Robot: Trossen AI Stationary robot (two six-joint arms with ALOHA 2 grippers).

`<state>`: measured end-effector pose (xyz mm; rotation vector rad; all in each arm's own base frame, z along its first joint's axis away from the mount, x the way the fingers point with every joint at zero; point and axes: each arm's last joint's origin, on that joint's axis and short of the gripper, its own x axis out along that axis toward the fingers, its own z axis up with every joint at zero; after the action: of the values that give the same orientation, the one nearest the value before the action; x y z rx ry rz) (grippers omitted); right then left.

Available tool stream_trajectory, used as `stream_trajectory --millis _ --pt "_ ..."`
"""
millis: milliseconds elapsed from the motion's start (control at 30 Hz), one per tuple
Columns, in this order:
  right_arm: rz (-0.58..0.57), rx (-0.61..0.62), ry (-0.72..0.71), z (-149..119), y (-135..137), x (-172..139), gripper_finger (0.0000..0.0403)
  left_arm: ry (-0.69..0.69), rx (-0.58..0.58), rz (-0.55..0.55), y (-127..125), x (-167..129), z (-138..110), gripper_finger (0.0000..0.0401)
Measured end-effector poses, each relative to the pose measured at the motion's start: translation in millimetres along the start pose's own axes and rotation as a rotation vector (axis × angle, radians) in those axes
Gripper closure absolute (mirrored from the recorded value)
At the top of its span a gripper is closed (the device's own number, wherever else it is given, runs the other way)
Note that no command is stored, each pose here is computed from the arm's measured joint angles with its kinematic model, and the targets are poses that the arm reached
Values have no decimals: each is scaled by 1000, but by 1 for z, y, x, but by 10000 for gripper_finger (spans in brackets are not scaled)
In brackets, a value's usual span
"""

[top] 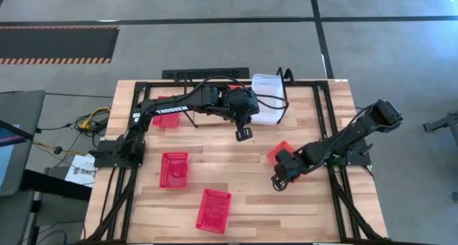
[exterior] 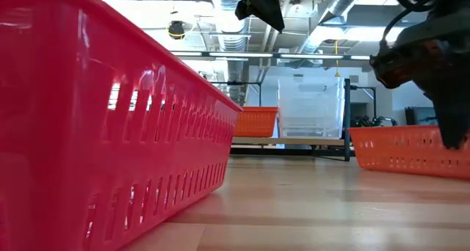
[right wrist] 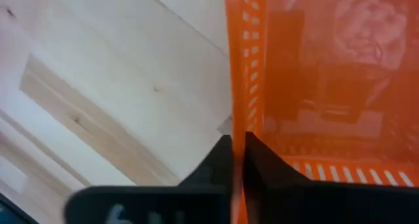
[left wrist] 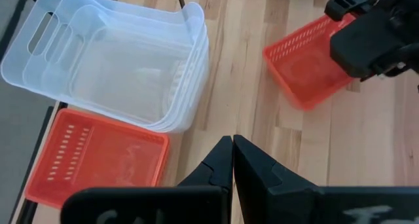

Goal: Stack baskets on shelf by color
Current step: Stack the orange bin on top of the orange bins on the shelf

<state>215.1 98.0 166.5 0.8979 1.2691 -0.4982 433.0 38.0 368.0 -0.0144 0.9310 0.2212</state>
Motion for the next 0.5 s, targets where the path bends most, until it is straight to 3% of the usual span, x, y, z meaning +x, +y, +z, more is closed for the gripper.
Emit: stream_trajectory --millis 200,367,500 --pt "-25 -114 6 -3 2 -4 396 70 47 2 0 0 -7 401" --pt "-223 -340 -13 -2 7 -36 399 118 53 8 3 0 -11 401" --pt "-335 -450 -51 5 18 -76 400 100 65 18 7 0 -9 401"
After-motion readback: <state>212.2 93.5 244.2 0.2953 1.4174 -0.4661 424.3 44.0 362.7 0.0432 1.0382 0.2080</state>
